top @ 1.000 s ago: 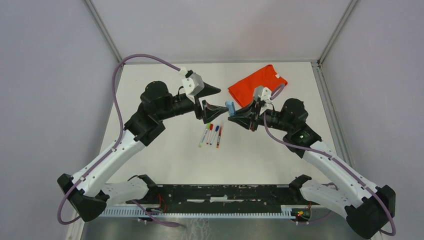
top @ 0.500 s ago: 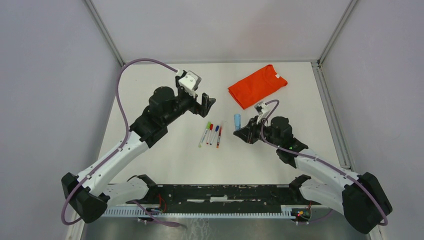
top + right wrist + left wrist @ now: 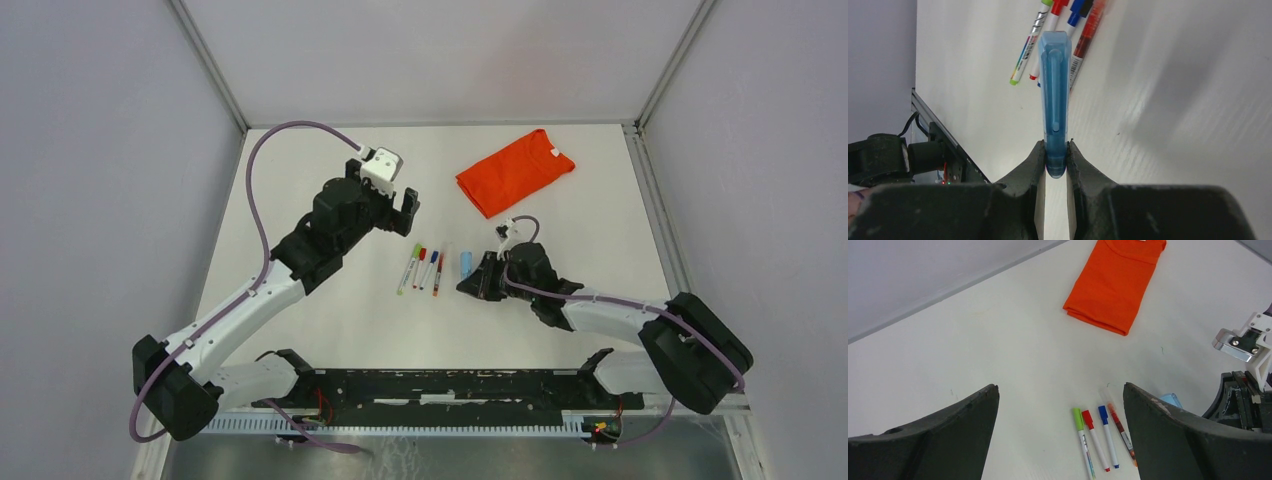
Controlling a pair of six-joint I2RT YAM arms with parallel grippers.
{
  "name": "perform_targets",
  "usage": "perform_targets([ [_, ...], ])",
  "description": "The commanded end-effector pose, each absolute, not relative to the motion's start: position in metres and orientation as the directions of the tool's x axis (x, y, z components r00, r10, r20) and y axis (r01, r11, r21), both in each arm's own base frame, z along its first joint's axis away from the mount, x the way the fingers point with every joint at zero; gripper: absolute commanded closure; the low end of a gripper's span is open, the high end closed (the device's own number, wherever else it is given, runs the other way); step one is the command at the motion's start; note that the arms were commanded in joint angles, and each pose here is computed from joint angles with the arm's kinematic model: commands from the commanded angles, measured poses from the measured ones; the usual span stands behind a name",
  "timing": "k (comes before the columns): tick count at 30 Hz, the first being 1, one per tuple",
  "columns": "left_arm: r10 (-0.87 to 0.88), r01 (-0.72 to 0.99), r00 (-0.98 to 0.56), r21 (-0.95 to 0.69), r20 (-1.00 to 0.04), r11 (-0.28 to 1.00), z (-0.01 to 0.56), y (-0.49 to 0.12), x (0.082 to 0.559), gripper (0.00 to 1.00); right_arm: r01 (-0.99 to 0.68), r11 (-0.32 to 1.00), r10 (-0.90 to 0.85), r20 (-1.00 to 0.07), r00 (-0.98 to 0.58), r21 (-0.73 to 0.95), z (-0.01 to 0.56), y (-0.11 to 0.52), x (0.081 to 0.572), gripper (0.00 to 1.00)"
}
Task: Insert the pens into the pen caps
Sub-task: Place the pen at the center of the board.
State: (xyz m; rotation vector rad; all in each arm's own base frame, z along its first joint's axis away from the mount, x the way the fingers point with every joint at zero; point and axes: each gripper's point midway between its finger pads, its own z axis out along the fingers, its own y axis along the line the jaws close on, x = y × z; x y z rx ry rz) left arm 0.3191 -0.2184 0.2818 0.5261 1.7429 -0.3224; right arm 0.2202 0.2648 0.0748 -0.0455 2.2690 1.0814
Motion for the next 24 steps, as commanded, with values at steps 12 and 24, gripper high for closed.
perform_targets([
  [12, 0.145, 0.475, -0.143, 0.061, -0.979, 0.878, 0.290, -0.211, 0.321, 0.02, -0.171, 0.623, 0.263, -0.411, -0.873, 0.763, 0.050, 0.297, 0.237, 0.87],
  [24, 0.151, 0.467, -0.144, 0.067, -0.978, 0.882, 0.291, -0.209, 0.320, 0.02, -0.138, 0.614, 0.306, -0.395, -0.866, 0.777, 0.043, 0.303, 0.251, 0.74],
])
